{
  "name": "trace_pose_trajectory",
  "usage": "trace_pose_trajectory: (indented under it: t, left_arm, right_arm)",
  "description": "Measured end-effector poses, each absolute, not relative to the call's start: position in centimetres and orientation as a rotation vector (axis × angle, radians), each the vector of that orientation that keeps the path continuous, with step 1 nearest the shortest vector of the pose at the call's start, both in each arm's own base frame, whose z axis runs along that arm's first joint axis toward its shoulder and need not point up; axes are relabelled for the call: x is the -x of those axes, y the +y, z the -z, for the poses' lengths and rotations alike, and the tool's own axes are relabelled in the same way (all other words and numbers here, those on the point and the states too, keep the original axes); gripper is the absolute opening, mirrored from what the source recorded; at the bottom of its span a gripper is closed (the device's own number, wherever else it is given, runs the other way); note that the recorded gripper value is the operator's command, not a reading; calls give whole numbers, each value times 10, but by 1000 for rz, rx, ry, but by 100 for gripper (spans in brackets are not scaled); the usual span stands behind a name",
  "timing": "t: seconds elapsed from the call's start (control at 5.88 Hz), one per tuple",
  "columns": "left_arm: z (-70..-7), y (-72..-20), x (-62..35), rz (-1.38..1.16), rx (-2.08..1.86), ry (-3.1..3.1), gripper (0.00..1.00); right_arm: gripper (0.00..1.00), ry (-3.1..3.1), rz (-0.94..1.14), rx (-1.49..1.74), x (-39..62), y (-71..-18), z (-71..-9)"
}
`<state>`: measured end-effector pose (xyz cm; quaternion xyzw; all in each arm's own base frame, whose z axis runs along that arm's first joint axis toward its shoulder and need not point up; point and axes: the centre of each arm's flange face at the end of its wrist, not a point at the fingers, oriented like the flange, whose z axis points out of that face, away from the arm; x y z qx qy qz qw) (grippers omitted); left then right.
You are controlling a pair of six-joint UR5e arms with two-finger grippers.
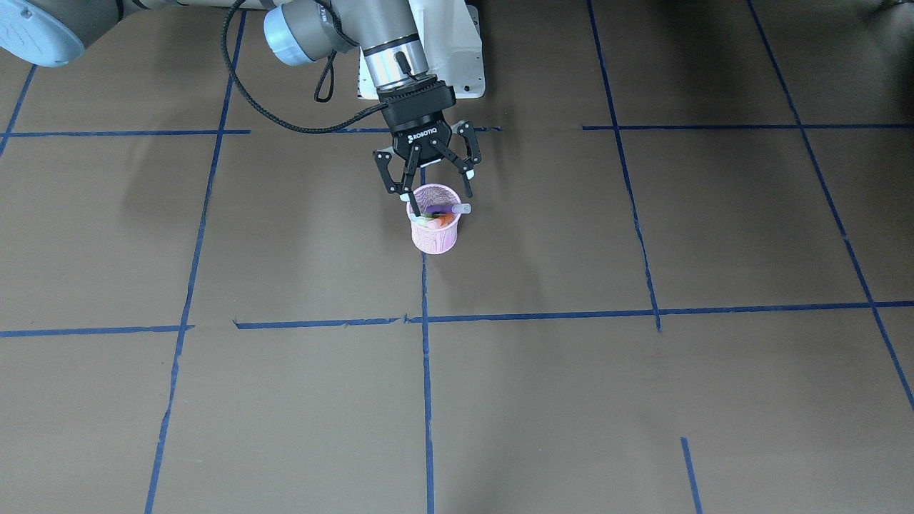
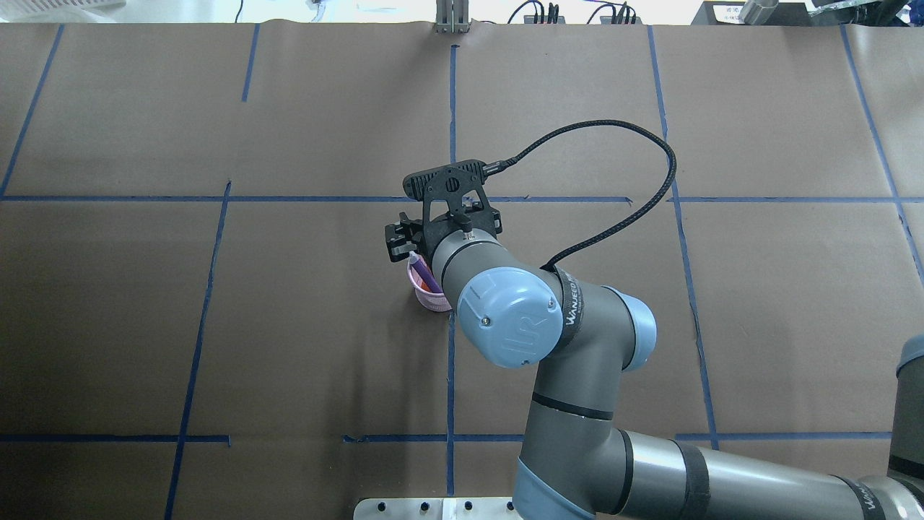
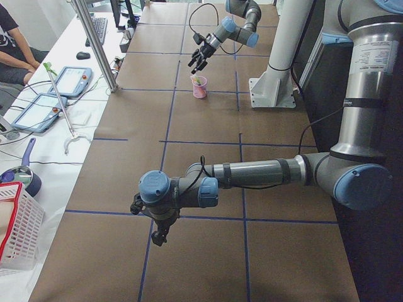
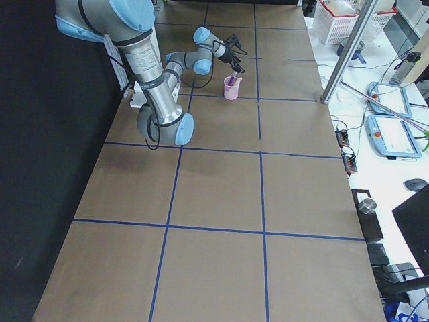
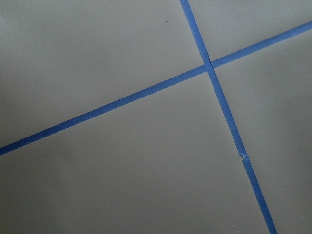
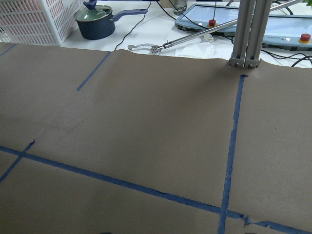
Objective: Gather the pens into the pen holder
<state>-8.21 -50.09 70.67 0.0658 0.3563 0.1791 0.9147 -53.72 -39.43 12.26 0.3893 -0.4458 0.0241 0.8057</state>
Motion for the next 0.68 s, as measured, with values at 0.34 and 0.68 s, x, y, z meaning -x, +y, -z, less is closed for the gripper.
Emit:
trace_pose_trajectory:
  t: [0.34, 0.68]
  left_arm:
    - [-707, -501, 82, -369, -135, 734, 100]
    - [-707, -501, 82, -369, -135, 734, 100]
  right_arm:
    - [100, -984, 6, -644, 453, -461, -124]
    - [100, -957, 57, -366, 348, -529, -182]
